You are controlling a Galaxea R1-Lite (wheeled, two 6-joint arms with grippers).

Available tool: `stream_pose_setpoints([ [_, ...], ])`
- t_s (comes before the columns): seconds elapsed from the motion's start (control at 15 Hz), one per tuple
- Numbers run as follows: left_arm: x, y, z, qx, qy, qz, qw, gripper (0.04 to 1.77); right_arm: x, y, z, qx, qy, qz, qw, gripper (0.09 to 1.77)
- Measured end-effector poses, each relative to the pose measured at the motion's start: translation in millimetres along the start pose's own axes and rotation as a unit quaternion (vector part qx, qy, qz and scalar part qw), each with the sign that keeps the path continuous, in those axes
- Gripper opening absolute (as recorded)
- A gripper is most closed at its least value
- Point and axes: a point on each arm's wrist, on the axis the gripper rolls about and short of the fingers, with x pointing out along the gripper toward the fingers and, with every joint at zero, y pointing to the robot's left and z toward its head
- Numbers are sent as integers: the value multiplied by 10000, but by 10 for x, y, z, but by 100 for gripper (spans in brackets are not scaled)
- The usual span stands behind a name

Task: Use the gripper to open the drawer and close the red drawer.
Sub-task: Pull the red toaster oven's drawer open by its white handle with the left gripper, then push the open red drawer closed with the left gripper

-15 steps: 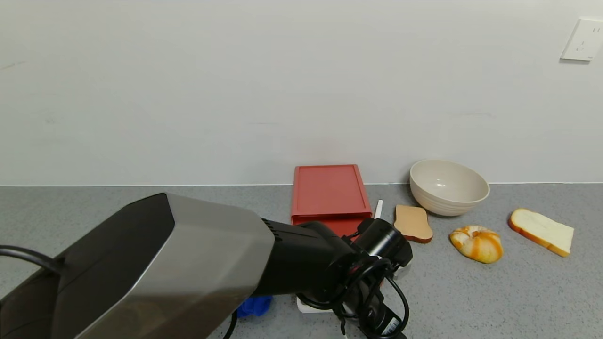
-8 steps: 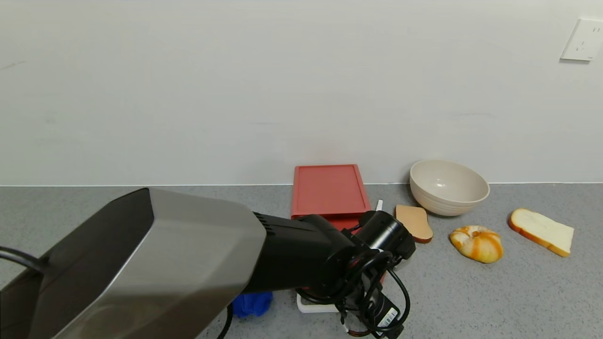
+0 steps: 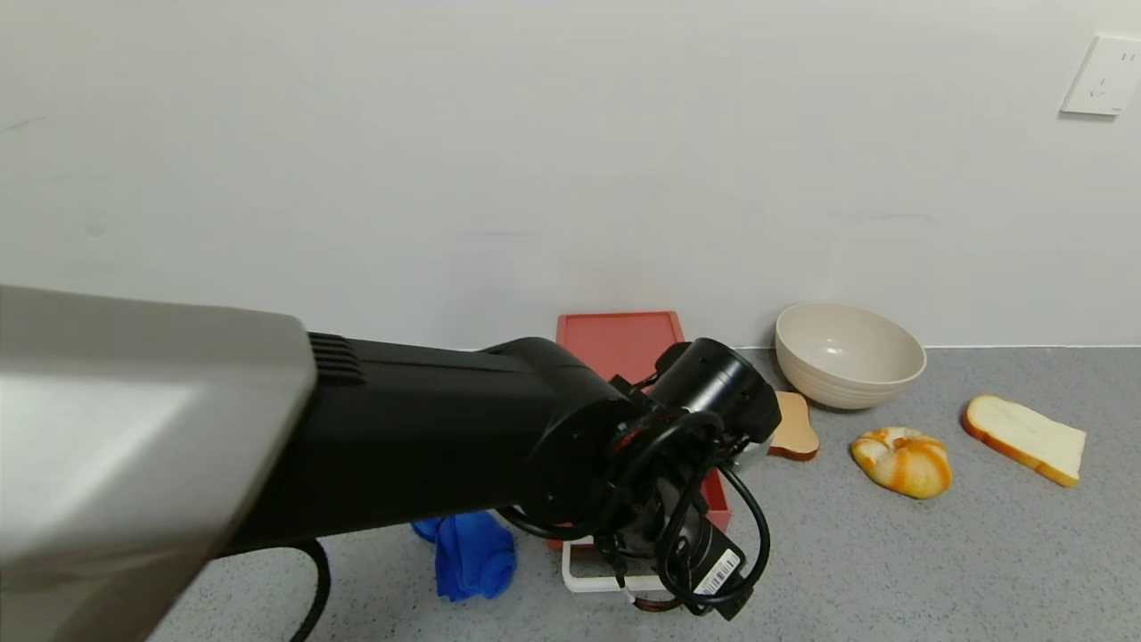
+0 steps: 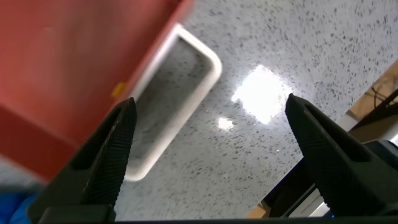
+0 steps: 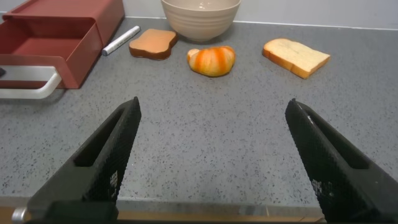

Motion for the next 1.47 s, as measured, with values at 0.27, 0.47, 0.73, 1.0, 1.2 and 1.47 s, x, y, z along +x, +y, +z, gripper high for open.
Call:
stream_pose_setpoints([
  [0.27,-424,153,-4,-651,-421,328,9964,172,0,0,0,0,0,-4,10000,171],
  [0.47,-726,379,-139,-957,-665,426,9923,172,0,0,0,0,2,-6,10000,171],
  [0.73,-1035,818,-354,-1439,-1141,394,9822,172,0,0,1,2,0,-9,10000,171],
  [1.0,-1273,1153,-523,-1853,-1494,742,9684,172,0,0,0,4,0,-12,10000,171],
  [1.2,-1432,1372,-598,-2120,-1804,1035,9549,172,0,0,0,4,2,-11,10000,171],
  [1.47,-1557,1568,-703,-2398,-1921,1207,9440,172,0,0,0,2,2,-9,10000,171],
])
